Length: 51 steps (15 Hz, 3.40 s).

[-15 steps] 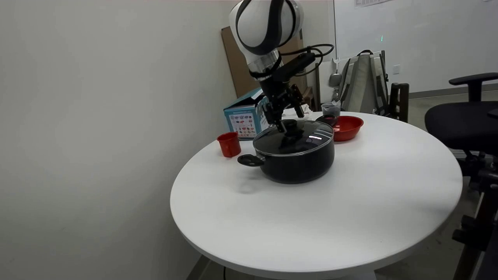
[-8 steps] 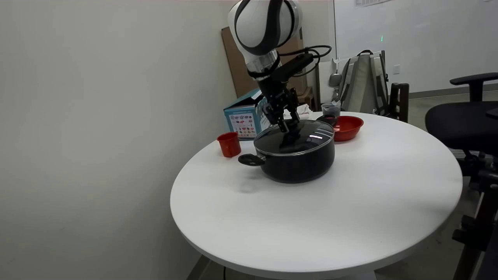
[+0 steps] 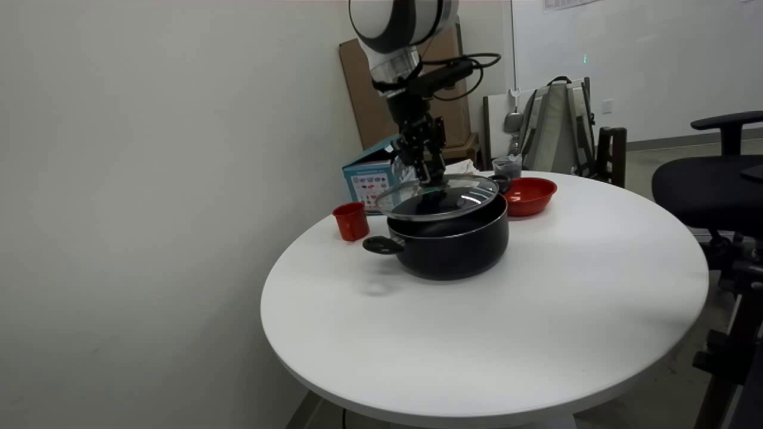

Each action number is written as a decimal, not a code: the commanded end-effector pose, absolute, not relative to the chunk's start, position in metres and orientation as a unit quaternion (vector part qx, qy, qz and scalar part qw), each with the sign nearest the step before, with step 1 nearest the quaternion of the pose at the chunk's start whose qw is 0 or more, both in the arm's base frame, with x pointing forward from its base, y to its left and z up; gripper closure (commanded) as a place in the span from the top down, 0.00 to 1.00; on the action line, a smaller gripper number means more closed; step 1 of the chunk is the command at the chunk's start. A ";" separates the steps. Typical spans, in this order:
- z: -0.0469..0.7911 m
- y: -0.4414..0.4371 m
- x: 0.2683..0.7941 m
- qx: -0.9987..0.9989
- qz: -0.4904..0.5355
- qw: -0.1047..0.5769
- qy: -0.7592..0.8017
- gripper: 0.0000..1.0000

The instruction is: Remove the lid from the pot.

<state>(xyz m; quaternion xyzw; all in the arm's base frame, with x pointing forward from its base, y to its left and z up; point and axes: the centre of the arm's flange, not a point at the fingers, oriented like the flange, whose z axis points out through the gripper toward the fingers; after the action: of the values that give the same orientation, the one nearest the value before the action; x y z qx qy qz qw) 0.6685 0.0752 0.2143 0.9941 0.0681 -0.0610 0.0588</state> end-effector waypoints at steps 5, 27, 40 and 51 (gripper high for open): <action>0.405 0.080 0.679 0.996 -0.001 0.015 0.089 0.25; 0.329 -0.082 0.442 0.980 -0.172 0.104 -0.004 0.25; 0.192 -0.062 0.457 0.968 -0.212 0.128 0.036 0.25; 0.119 -0.054 0.511 0.966 -0.216 0.131 0.061 0.25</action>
<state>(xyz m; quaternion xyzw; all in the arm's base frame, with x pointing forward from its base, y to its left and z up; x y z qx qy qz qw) 0.4917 -0.0526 0.1326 0.9652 0.0578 -0.2259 0.1185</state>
